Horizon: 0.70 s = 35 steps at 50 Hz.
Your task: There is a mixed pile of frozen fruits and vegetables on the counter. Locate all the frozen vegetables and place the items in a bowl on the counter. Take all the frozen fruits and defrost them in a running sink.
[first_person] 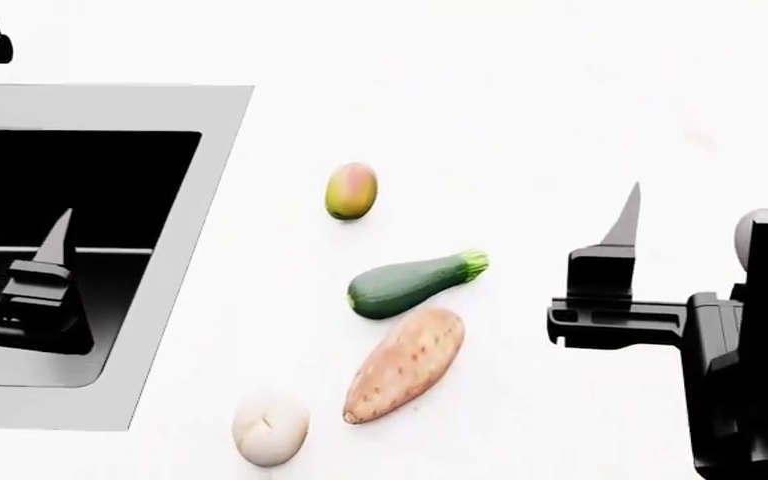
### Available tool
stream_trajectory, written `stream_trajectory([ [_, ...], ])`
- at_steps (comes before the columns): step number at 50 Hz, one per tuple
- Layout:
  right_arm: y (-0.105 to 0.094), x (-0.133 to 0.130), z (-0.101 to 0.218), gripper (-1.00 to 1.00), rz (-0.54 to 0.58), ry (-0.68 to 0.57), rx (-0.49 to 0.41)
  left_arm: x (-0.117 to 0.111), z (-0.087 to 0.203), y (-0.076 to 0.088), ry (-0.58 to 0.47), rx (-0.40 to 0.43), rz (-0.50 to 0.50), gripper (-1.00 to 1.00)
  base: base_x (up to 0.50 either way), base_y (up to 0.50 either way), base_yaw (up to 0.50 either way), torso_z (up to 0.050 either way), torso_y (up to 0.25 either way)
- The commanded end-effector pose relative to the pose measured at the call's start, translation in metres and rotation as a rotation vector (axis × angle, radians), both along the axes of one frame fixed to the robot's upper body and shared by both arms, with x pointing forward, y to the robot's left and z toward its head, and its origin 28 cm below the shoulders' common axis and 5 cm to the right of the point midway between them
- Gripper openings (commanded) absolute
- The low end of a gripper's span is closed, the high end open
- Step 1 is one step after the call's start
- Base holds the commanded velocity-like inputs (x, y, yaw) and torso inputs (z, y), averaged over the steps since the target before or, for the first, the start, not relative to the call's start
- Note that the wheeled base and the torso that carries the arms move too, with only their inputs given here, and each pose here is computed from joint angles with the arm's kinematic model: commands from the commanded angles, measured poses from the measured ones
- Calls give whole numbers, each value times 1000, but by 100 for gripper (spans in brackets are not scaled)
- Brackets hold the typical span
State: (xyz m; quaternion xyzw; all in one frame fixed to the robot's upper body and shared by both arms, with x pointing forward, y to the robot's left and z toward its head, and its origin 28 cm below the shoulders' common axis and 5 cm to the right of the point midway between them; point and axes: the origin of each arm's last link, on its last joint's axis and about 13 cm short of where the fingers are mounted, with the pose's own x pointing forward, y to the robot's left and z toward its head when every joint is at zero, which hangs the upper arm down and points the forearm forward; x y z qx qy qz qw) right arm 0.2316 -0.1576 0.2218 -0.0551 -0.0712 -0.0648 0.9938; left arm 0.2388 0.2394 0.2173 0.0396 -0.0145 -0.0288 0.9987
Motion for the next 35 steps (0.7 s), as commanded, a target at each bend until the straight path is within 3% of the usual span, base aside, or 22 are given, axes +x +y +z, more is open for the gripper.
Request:
stream_trajectory([
  [1, 0, 1, -2, 100, 1, 11, 5, 0, -2, -1, 6, 6, -7, 100, 305, 0, 0, 0, 0],
  [12, 2, 3, -3, 100, 0, 29, 12, 0, -4, 0, 10, 6, -11, 100, 186, 0, 0, 0, 0],
  [23, 38, 1, -10, 100, 294, 237, 322, 1, -4, -3, 7, 8, -15, 100, 0, 0, 0, 0, 0],
  [25, 42, 2, -12, 100, 307, 267, 342, 0, -4, -2, 8, 9, -16, 100, 0, 0, 0, 0, 0],
  [26, 44, 2, -14, 100, 323, 285, 310, 0, -4, -3, 8, 9, -17, 100, 0, 0, 0, 0, 0],
  [27, 47, 1, -16, 100, 346, 298, 371, 0, -4, -3, 9, 9, -17, 100, 0, 0, 0, 0, 0],
  [28, 48, 1, -17, 100, 348, 322, 344, 0, -5, -3, 10, 10, -18, 100, 0, 0, 0, 0, 0],
  [30, 52, 2, -19, 100, 381, 354, 417, 1, -5, -4, 12, 9, -19, 100, 0, 0, 0, 0, 0],
  [33, 57, 5, -21, 100, 330, 437, 451, 1, -5, -4, 14, 9, -18, 100, 0, 0, 0, 0, 0],
  [35, 60, 3, -21, 100, 354, 438, 434, 1, -5, -4, 14, 9, -20, 100, 0, 0, 0, 0, 0],
])
